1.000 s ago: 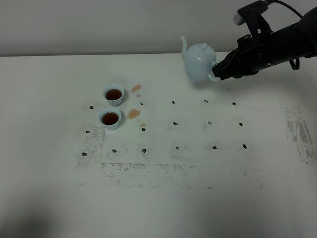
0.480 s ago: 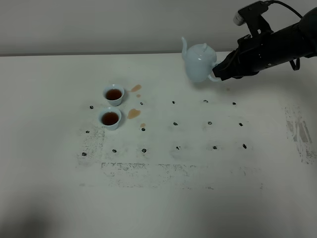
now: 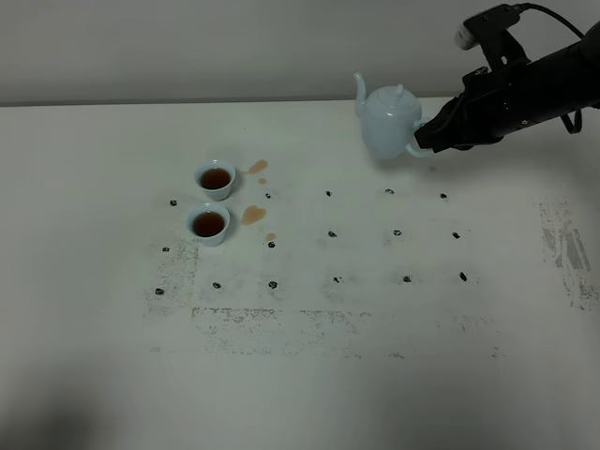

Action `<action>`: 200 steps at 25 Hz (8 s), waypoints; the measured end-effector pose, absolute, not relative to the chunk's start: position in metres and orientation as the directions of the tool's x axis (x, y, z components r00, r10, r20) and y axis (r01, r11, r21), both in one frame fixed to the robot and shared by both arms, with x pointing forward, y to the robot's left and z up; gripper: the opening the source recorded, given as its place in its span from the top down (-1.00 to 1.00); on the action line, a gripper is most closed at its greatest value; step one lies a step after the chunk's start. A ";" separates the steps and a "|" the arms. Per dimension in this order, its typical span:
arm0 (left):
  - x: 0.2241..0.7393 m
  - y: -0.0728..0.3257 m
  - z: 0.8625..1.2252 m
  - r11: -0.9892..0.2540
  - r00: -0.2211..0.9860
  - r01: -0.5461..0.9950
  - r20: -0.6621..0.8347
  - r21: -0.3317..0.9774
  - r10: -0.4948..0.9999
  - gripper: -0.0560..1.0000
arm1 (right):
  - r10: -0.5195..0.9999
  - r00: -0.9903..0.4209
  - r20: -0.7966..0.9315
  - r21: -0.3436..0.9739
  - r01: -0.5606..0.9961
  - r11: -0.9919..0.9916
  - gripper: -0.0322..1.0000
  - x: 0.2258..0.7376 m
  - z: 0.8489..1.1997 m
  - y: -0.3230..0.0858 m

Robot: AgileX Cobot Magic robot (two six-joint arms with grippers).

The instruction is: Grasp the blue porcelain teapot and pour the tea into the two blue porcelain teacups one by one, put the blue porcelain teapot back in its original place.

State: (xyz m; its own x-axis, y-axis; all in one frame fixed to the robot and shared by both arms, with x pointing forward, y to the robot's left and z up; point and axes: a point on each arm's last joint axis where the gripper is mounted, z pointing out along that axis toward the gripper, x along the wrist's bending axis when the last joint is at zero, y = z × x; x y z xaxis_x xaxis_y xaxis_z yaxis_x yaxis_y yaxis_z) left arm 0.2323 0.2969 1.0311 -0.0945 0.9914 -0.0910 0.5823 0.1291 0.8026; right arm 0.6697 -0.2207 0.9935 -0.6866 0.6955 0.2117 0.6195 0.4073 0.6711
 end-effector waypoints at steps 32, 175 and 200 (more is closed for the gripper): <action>0.232 0.297 1.031 0.129 -0.094 0.582 -0.091 0.803 0.991 -0.48 | 0.772 -0.615 0.160 0.649 0.655 0.386 0.85 0.644 0.930 -0.280; 0.232 0.297 1.031 0.129 -0.094 0.582 -0.091 0.803 0.991 -0.48 | 0.996 -0.046 0.081 0.676 0.736 -0.021 -0.11 0.276 1.052 -0.289; 0.232 0.297 1.031 0.129 -0.094 0.582 -0.091 0.803 0.991 -0.48 | 0.990 -0.137 0.036 0.881 0.473 0.033 -0.11 0.227 1.054 -0.287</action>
State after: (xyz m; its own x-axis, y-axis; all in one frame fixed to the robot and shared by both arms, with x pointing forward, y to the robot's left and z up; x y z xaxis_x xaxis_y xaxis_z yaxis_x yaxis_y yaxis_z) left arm 0.2323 0.2969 1.0311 -0.0945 0.9914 -0.0910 0.5823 0.1291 0.8026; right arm 0.2275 -0.2865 1.0542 -0.1371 0.9899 0.0362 0.4726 0.0333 0.8806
